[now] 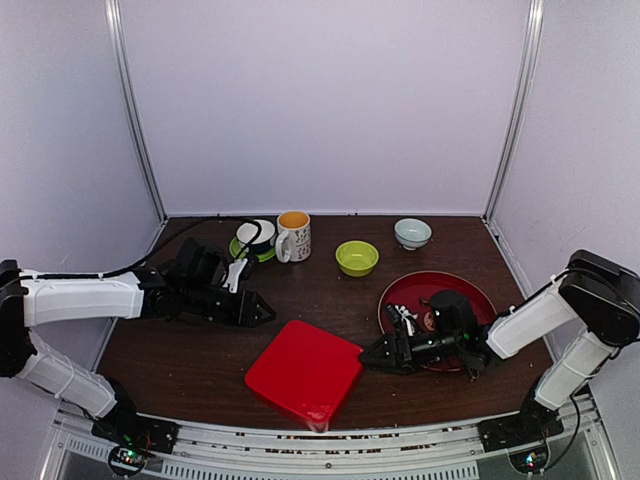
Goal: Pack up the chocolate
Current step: Press the box lid onto the packing box.
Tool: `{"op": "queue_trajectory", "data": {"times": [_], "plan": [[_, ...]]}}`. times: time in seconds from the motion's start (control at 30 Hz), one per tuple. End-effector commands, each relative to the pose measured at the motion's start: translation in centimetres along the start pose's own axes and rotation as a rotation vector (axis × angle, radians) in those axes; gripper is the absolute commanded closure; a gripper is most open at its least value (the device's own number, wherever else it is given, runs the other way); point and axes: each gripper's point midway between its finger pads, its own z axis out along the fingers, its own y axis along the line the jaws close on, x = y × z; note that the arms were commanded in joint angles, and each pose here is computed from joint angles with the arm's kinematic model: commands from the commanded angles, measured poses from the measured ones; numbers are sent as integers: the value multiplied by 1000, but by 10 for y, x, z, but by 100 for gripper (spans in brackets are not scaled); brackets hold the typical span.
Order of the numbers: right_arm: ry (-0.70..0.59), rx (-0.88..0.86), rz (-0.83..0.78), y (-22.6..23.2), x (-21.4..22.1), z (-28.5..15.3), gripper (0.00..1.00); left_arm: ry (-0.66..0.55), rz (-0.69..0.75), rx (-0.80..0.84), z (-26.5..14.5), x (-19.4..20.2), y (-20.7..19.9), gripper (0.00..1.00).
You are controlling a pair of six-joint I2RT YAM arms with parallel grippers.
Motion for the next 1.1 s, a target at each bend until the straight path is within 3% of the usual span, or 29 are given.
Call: {"op": "queue_trajectory", "data": {"times": [0.0, 0.9, 1.07], "plan": [[-10, -8, -25, 5, 2, -4, 25, -63, 39, 46, 2, -20, -10, 55], [1, -28, -6, 14, 2, 12, 26, -29, 30, 55, 25, -15, -1, 58], [-11, -47, 3, 19, -3, 13, 37, -8, 24, 86, 32, -12, -3, 65]]}}
